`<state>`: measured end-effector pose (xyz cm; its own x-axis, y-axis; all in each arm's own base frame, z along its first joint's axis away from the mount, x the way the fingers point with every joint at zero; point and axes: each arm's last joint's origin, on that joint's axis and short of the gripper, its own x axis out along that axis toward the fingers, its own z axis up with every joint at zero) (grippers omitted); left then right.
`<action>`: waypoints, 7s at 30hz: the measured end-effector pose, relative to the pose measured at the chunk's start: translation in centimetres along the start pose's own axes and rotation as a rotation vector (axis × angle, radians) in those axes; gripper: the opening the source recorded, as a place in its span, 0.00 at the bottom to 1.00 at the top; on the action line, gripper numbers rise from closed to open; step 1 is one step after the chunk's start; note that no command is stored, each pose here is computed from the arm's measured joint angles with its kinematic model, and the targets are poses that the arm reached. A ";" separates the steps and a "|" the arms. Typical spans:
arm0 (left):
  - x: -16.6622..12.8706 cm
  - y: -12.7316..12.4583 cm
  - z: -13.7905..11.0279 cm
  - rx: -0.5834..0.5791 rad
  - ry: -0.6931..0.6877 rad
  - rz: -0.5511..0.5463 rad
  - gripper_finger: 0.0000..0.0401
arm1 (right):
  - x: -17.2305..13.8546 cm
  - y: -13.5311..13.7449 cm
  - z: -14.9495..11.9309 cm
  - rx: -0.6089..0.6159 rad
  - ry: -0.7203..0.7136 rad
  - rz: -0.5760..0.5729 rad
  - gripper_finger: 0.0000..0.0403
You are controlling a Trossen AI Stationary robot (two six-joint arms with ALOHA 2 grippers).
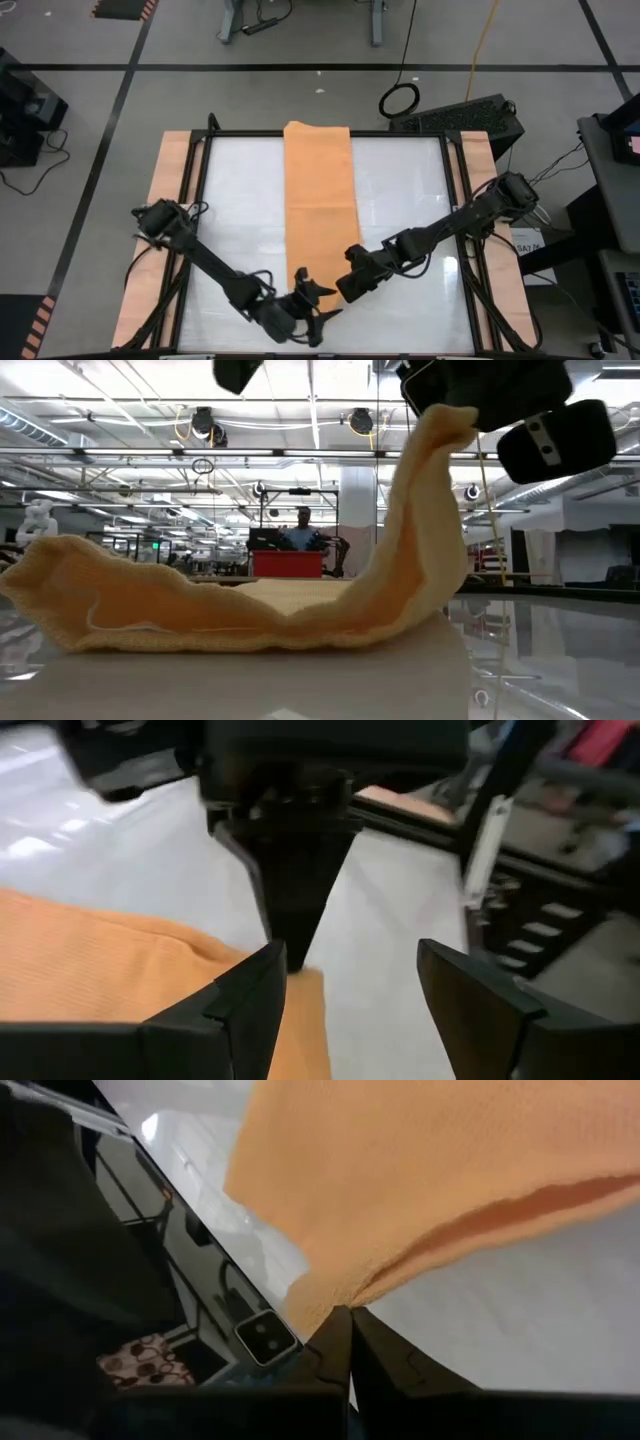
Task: Roll towel into tight, uniform cylinder
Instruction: Roll the yellow towel
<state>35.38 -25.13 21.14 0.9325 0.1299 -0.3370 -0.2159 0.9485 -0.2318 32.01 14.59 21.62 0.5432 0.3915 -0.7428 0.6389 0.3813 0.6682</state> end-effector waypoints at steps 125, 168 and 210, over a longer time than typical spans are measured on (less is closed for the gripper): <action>5.2 2.3 0.8 -0.093 0.251 0.095 0.04 | 4.5 -7.8 -8.5 -1.562 0.021 -0.146 0.33; 5.2 1.9 1.0 -0.248 0.255 0.049 0.04 | 2.8 -3.1 -7.5 -1.537 -0.289 -0.144 0.01; 4.5 1.0 0.5 -0.191 0.296 -0.012 0.33 | 1.8 -1.3 -7.3 -1.593 -0.388 -0.245 0.05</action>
<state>39.56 -23.48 19.84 0.8173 0.0028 -0.5763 -0.2815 0.8745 -0.3950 28.21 20.93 19.73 0.7714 0.0715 -0.6323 -0.3055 0.9133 -0.2694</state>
